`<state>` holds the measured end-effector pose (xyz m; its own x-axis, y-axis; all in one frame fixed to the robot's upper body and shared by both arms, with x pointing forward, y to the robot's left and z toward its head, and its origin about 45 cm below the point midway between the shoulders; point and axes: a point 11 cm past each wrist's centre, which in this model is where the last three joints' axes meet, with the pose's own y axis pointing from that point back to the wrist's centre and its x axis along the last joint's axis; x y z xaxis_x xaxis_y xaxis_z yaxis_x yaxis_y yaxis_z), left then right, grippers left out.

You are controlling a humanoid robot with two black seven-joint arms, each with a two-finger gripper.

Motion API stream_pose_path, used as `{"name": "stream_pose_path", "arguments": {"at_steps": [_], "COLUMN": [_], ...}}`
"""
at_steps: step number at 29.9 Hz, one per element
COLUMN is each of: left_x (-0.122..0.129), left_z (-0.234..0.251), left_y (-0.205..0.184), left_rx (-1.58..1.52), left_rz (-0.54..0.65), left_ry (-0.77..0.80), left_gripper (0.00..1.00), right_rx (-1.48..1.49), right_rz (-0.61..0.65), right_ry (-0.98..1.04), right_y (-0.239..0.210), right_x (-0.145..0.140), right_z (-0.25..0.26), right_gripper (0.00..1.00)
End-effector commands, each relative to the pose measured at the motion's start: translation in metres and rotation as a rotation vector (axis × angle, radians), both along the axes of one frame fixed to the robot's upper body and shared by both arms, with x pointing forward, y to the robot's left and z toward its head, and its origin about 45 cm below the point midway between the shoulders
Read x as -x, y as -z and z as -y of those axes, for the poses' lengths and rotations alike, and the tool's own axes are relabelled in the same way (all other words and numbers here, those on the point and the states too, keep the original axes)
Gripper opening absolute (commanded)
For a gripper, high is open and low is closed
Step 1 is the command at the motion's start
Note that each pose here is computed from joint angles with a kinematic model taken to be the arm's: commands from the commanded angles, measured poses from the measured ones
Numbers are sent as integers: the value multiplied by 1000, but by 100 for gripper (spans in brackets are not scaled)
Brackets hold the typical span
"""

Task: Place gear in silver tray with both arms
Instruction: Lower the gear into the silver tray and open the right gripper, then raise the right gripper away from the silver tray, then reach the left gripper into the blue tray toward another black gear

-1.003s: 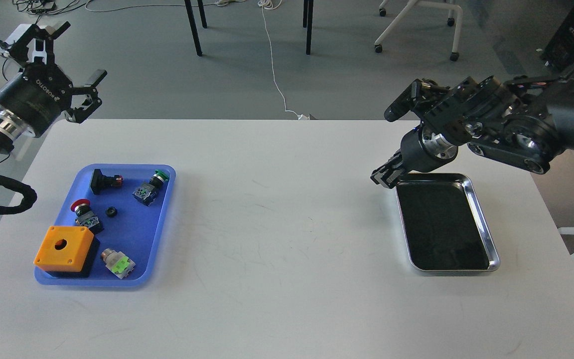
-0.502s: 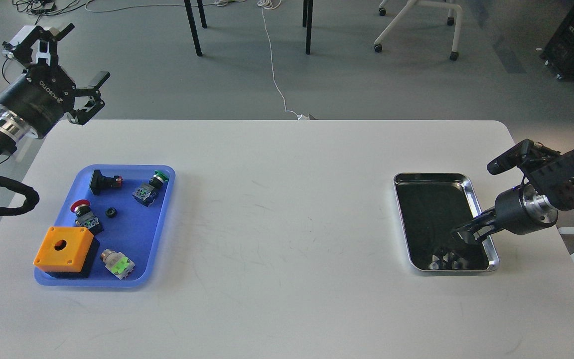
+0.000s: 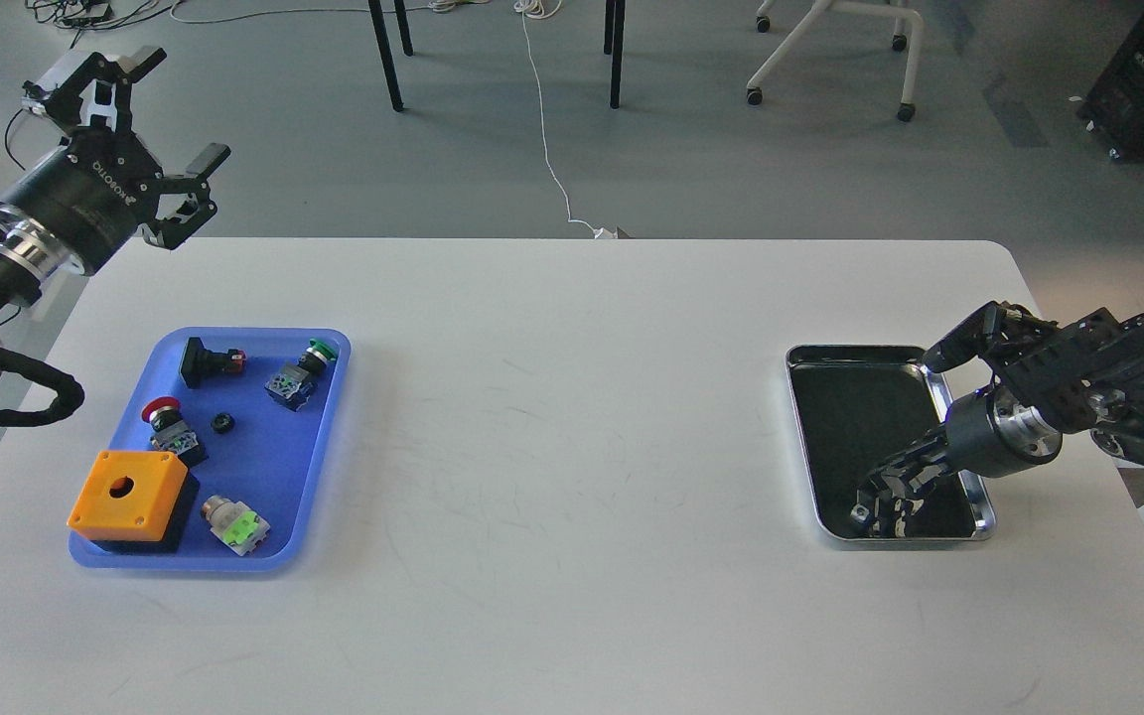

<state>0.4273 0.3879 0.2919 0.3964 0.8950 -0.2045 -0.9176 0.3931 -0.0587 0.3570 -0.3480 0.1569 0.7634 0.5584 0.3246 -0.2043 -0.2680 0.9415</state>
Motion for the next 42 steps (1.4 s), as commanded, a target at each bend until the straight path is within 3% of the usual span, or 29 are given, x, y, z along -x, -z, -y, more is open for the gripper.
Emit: {"name": "stream_pose_path", "arguments": {"at_steps": [1, 5, 11, 19, 25, 26, 28, 32, 42], "left_x": [0, 1, 9, 30, 30, 58, 58, 76, 97], "left_z": [2, 1, -13, -31, -30, -1, -1, -4, -12], "left_y": [1, 0, -4, -16, -17, -6, -6, 30, 91], "left_rx": [-22, -32, -210, -519, -519, -934, -938, -1294, -1759], "left_rz": [-4, -16, -7, 25, 25, 127, 128, 125, 358], "left_ry": [14, 23, 67, 148, 149, 435, 438, 621, 766], "left_gripper": [98, 98, 98, 97, 97, 97, 97, 97, 97], "right_rx": [-9, -32, -308, -703, -703, -979, -982, -1212, -1603], "right_rz": [11, 62, 327, 430, 431, 515, 516, 496, 321], "right_ry": [23, 64, 211, 511, 511, 750, 753, 926, 1295], "right_y": [-3, -19, -95, -120, -120, -116, -116, -116, -90], "right_x": [1, -7, -68, -107, -107, -131, -131, -136, -127], "right_z": [8, 18, -2, -13, -13, -23, -23, -31, -22], "right_gripper": [68, 79, 94, 96, 96, 96, 96, 96, 97]}}
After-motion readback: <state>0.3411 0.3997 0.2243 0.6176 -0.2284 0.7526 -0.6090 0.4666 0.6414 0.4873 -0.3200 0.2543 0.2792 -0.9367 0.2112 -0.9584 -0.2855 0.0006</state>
